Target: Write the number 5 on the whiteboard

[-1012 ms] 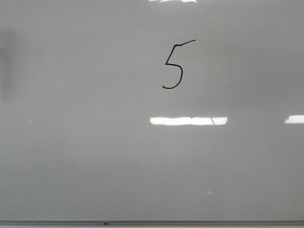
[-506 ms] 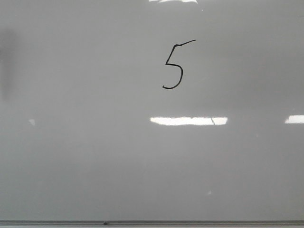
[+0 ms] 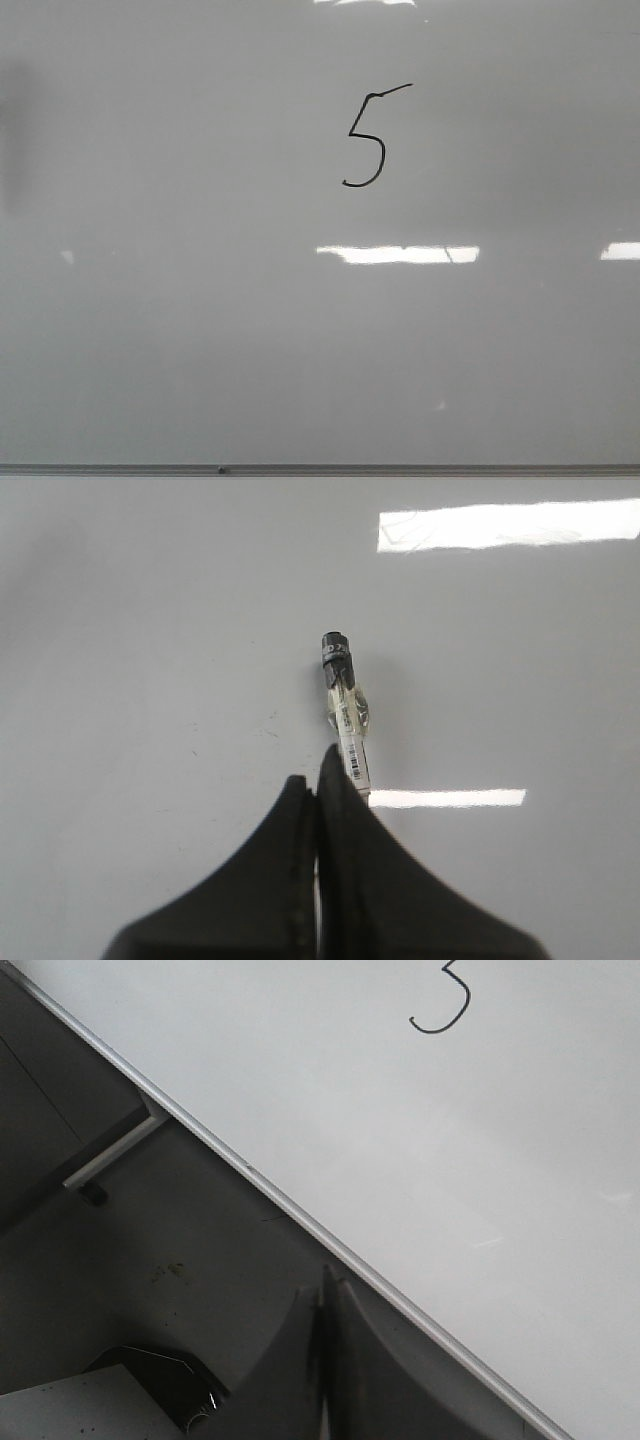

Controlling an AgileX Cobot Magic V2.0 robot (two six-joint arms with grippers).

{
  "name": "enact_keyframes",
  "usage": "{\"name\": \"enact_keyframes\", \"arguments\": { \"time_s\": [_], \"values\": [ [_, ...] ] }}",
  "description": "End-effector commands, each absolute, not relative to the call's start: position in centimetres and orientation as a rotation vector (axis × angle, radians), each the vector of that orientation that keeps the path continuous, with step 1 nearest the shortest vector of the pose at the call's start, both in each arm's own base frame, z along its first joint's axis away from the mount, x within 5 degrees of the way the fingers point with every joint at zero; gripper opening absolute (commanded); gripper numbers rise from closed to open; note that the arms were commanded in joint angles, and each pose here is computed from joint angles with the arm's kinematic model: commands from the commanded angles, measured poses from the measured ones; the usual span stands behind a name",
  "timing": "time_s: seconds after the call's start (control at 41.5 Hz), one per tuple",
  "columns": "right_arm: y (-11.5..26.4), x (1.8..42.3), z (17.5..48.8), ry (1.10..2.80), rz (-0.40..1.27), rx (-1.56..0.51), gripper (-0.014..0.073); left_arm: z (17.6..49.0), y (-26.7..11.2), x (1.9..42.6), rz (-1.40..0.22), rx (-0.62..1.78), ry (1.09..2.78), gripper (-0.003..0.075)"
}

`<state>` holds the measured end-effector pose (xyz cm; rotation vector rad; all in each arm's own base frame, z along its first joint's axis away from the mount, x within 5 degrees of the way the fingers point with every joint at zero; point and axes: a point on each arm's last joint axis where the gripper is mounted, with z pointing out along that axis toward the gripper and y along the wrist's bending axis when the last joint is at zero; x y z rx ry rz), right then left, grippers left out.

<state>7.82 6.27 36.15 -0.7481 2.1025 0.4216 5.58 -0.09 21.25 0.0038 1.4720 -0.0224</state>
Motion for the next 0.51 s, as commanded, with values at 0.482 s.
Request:
{"name": "enact_keyframes", "arguments": {
  "time_s": [0.482],
  "values": [
    [5.2, 7.4, 36.4, 1.977, 0.386, -0.633, -0.0069, 21.9, -0.1, 5.4, -0.035, 0.002, 1.377, -0.0020]
  ]
}}
